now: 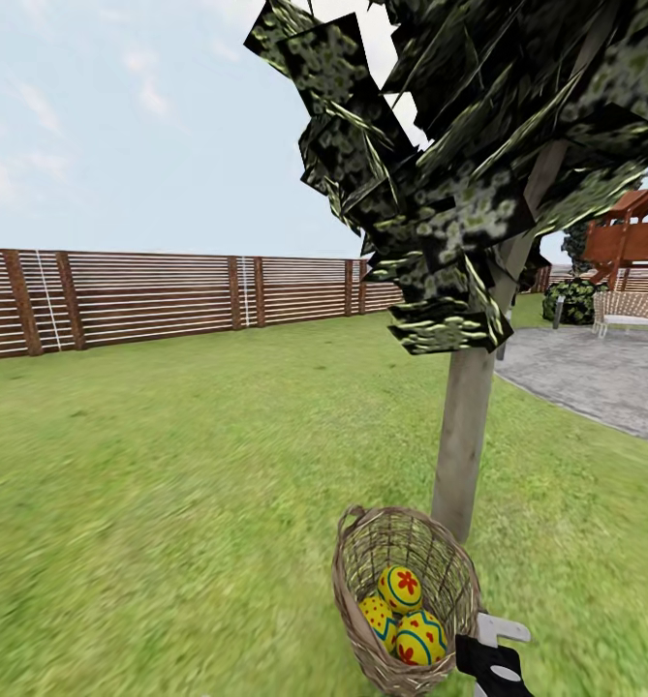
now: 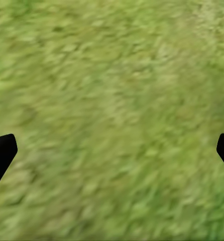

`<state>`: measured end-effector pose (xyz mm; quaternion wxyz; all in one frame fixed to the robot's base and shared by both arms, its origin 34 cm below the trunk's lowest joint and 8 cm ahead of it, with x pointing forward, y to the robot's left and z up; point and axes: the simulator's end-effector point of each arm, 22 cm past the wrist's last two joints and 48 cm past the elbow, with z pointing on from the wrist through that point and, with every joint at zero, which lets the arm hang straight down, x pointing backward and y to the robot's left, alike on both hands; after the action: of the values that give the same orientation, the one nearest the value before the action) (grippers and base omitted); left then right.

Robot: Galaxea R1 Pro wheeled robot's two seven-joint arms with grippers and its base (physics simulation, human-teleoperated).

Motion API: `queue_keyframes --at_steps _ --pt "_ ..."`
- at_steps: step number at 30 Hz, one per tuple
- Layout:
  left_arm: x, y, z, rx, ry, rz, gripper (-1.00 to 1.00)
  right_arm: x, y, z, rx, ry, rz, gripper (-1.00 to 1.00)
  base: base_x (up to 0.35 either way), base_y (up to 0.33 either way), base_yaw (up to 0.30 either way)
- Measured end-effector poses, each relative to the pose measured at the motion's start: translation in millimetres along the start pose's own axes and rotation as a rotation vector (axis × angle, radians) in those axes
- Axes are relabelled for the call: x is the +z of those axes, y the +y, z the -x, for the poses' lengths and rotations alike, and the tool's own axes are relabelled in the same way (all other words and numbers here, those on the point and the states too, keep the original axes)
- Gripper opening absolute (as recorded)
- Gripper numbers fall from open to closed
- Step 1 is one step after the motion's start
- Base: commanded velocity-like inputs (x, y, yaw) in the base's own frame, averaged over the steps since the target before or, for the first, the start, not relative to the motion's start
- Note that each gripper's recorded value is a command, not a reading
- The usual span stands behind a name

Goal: Take the three Easter eggs out of the wicker basket on the lawn in the garden, then place them on the lawn next to a single tree (choose any tree) so that all three eggs are next to the same tree and none are left in the basket.

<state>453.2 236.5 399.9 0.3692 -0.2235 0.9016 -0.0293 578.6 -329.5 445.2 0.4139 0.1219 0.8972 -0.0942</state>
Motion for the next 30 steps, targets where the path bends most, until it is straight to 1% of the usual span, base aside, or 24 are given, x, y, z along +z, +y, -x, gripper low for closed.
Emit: queue_keyframes --at_steps 10,11,19,23,30 --pt "2.7 2 -3 0.0 -0.001 -0.001 1.0 2.2 0 -3 0.0 -0.003 -0.001 -1.0 0.0 0.0 0.0" --pt "2.6 1 -3 0.0 -0.001 -0.001 1.0 2.2 0 -3 0.0 -0.003 -0.001 1.0 0.0 0.0 0.0" --pt "2.6 1 -3 0.001 -0.001 -0.003 1.0 2.2 0 -2 -0.002 -0.006 0.0 1.0 0.0 0.0 0.0" --pt "-2.4 -3 4 0.001 -0.001 -0.008 1.0 -2.0 0 6 -0.002 -0.006 0.0 1.0 0.0 0.0 0.0" --pt "-10.9 -4 16 0.003 -0.003 0.002 1.0 -9.4 0 19 -0.002 -0.004 0.0 1.0 0.0 0.0 0.0"
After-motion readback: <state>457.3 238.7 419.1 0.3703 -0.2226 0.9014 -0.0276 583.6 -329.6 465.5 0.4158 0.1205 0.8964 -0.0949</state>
